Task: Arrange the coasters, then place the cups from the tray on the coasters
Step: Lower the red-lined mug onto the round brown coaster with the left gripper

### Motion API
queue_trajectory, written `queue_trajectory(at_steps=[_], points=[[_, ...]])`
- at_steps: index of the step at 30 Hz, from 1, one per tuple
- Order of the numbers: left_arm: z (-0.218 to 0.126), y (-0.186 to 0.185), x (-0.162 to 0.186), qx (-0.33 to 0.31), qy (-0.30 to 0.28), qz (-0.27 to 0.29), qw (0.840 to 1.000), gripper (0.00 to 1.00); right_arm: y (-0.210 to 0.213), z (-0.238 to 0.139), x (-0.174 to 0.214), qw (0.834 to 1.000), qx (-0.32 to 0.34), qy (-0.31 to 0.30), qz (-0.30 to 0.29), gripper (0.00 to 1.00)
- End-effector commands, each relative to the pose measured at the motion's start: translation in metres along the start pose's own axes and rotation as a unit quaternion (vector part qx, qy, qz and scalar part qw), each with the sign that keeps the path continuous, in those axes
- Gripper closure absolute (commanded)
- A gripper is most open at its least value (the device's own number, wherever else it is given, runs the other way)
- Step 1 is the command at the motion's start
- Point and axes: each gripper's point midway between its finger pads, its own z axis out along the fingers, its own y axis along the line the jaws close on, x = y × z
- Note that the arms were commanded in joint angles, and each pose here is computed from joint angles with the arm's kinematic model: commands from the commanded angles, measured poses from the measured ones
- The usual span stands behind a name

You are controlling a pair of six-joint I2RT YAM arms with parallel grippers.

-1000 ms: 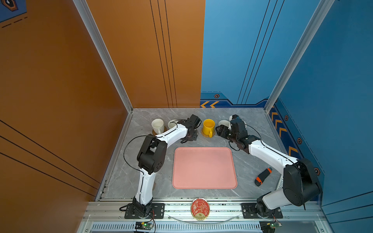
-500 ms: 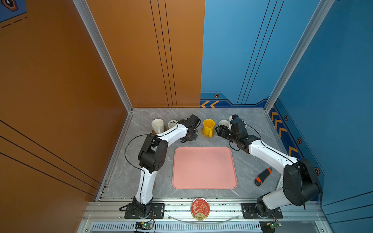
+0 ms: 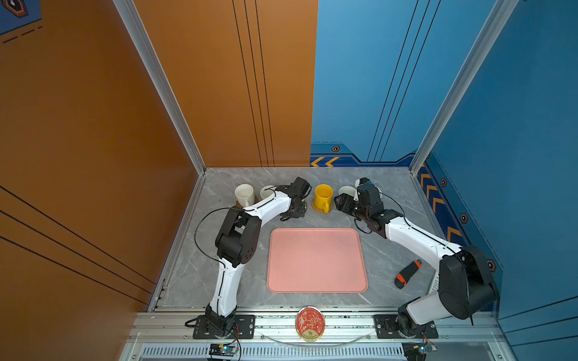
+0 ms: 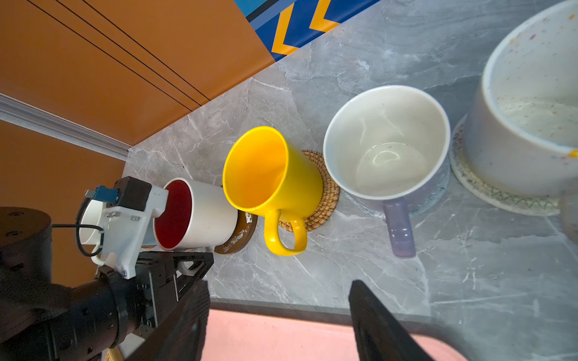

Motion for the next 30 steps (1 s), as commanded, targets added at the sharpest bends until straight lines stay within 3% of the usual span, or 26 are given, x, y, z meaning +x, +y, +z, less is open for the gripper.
queue_trajectory(at_steps=[1,30], points=[[-0.006,-0.006,-0.025,0.016,-0.033,-0.004,0.999,1.0,0.002,0.0,-0.003,1.0,-0.008,-0.002,0.003,0.31],[0.011,-0.007,-0.011,0.024,-0.003,-0.006,1.0,1.0,0.001,0.003,0.0,1.0,-0.008,0.003,0.004,0.31]])
